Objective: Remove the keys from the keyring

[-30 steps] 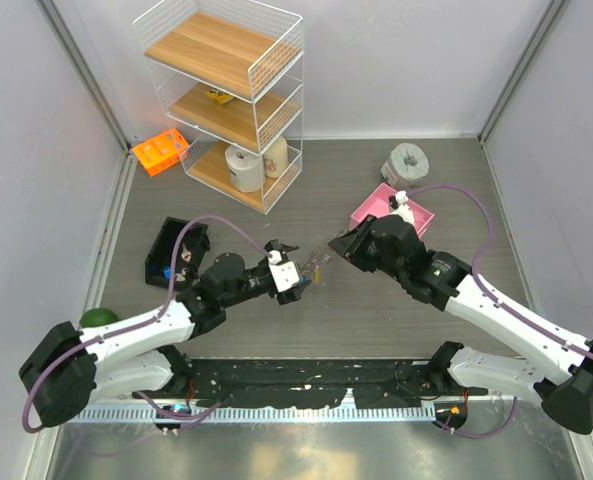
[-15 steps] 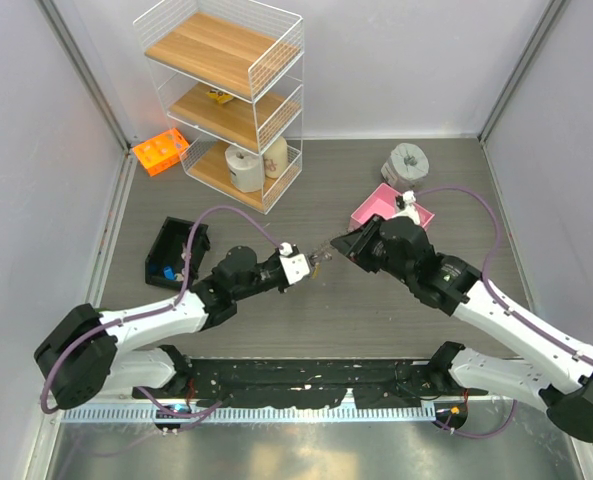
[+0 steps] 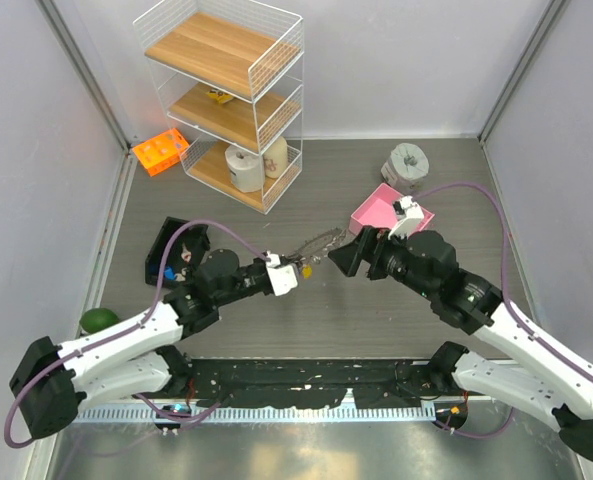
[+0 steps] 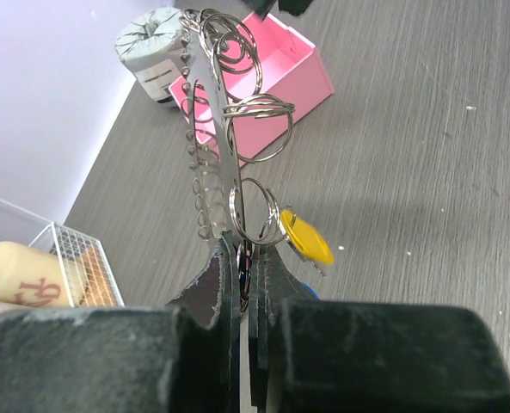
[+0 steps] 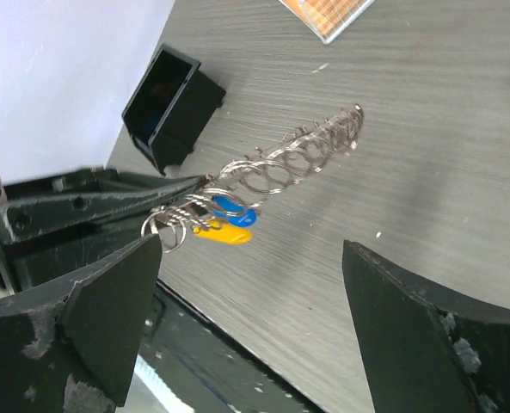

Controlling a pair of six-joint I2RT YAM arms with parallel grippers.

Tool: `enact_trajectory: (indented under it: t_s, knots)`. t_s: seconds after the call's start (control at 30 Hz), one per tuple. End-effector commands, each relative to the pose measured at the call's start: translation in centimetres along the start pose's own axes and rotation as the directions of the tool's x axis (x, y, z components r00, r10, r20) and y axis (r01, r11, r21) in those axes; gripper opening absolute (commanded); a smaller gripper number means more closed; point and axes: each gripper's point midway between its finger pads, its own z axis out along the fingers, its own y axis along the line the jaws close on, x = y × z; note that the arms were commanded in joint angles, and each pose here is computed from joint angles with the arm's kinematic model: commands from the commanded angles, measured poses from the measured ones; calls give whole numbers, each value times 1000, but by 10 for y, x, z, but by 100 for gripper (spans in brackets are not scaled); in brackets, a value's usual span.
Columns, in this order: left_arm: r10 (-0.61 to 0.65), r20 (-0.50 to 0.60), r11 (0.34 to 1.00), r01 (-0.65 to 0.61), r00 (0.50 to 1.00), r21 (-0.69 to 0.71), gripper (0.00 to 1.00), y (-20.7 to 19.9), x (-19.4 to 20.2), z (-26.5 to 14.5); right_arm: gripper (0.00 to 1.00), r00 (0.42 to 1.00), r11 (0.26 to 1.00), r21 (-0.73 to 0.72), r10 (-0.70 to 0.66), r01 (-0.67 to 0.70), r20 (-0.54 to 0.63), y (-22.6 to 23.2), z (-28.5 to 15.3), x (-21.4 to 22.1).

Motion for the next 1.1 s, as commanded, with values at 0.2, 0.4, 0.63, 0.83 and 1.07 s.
enact_trajectory:
  t_s: [0.2, 0.4, 0.63, 0.83, 1.07]
  knots:
    - [265, -94, 964, -264, 960, 16, 0, 16, -25, -17, 96, 746, 625, -424, -623, 655, 235, 56, -58, 4]
    - [318, -93, 946, -309, 944, 102, 0, 5, -24, -20, 95, 473, 333, -390, -808, 859, 351, 48, -68, 10]
    - [349, -29, 927, -340, 937, 157, 0, -7, -33, -26, 96, 295, 169, -328, -876, 929, 382, 49, -64, 5]
    - [344, 40, 909, -343, 938, 237, 0, -21, -46, -31, 96, 126, 23, -288, -930, 957, 347, 50, -46, 22]
    - [348, 54, 903, -350, 936, 251, 0, -23, -50, -34, 96, -2, -78, -316, -972, 946, 236, 46, -18, 49]
